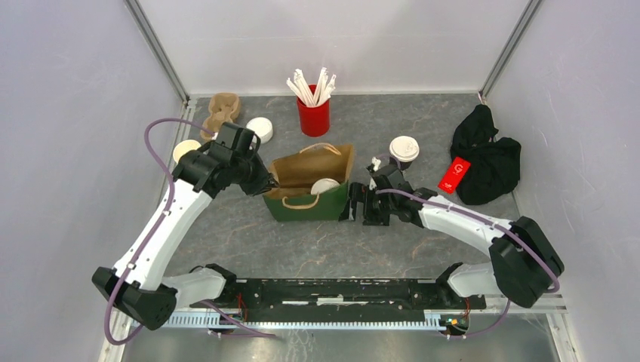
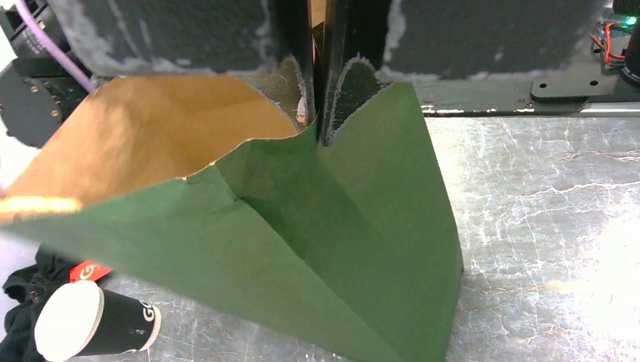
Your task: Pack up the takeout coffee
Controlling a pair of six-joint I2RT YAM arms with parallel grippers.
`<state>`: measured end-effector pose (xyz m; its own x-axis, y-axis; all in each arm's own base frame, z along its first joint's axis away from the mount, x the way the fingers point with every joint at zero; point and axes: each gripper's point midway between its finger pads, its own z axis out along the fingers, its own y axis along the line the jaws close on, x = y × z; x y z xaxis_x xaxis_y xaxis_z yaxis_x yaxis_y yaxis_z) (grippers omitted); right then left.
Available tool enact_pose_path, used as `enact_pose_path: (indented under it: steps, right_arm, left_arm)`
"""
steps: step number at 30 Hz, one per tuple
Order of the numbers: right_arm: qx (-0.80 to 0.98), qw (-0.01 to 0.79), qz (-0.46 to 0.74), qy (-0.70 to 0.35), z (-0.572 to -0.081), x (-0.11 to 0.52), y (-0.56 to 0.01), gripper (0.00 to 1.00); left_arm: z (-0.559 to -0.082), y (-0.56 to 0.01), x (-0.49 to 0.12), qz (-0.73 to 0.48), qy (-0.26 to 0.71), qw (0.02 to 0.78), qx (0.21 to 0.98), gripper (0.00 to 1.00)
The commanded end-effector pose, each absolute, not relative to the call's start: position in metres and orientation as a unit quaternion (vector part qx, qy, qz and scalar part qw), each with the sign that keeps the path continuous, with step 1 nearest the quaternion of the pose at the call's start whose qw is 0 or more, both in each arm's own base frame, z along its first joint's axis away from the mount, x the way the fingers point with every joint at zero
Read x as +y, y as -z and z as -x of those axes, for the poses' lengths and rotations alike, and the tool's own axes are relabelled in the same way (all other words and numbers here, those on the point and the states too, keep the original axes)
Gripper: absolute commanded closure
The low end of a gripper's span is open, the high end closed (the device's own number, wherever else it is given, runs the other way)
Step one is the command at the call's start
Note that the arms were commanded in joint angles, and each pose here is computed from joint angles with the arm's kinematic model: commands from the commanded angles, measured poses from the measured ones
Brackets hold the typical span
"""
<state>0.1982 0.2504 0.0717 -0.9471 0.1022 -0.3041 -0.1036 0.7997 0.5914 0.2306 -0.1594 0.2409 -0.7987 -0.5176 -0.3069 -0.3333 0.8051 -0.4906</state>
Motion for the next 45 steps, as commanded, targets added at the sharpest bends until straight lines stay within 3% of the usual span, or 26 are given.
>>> enact_pose_path:
  steps: [1, 5, 7, 12, 14, 17, 20, 24, 27, 33, 38, 40, 45]
  right_arm:
    - [0.906, 0.300, -0.031, -0.296, -0.278, 0.265, -0.115, 0.02]
    - [0.904, 0.340, -0.029, -0.257, -0.317, 0.253, -0.111, 0.02]
    - [0.904, 0.357, -0.009, -0.235, -0.332, 0.250, -0.111, 0.02]
    - [0.911, 0.354, 0.064, -0.200, -0.348, 0.255, -0.110, 0.02]
    - [0.920, 0.335, 0.085, -0.182, -0.348, 0.254, -0.111, 0.02]
    - [0.942, 0.278, 0.098, -0.160, -0.330, 0.246, -0.103, 0.02]
    - [0.954, 0.252, 0.092, -0.134, -0.308, 0.231, -0.101, 0.02]
    - [0.956, 0.247, 0.091, -0.130, -0.283, 0.225, -0.099, 0.02]
    - [0.962, 0.229, 0.076, -0.123, -0.274, 0.222, -0.088, 0.02]
    - [0.969, 0.189, -0.002, -0.156, -0.263, 0.236, -0.060, 0.02]
    - [0.962, 0.183, -0.005, -0.201, -0.262, 0.259, -0.046, 0.02]
    - [0.961, 0.184, -0.002, -0.207, -0.268, 0.265, -0.048, 0.02]
    - [0.957, 0.212, -0.001, -0.196, -0.301, 0.280, -0.058, 0.02]
  left_arm:
    - [-0.224, -0.250, -0.162, 0.248, 0.253, 0.231, 0.906, 0.87]
    - [-0.216, -0.247, -0.167, 0.216, 0.269, 0.228, 0.911, 0.86]
    - [-0.216, -0.251, -0.169, 0.194, 0.275, 0.233, 0.912, 0.80]
    - [-0.211, -0.276, -0.162, 0.133, 0.274, 0.271, 0.913, 0.51]
    - [-0.204, -0.299, -0.160, 0.100, 0.284, 0.296, 0.906, 0.38]
    - [-0.193, -0.333, -0.149, 0.043, 0.277, 0.339, 0.898, 0.26]
    - [-0.194, -0.358, -0.112, 0.031, 0.191, 0.395, 0.898, 0.27]
    - [-0.215, -0.355, -0.044, 0.096, 0.000, 0.432, 0.897, 0.33]
    - [-0.238, -0.336, -0.039, 0.120, -0.042, 0.430, 0.894, 0.39]
    - [-0.302, -0.284, -0.057, 0.130, -0.030, 0.375, 0.917, 0.45]
    - [-0.351, -0.218, -0.073, 0.134, 0.064, 0.311, 0.939, 0.53]
    - [-0.354, -0.194, -0.089, 0.127, 0.101, 0.261, 0.952, 0.60]
    - [-0.338, -0.141, -0.119, 0.141, 0.168, 0.187, 0.958, 0.63]
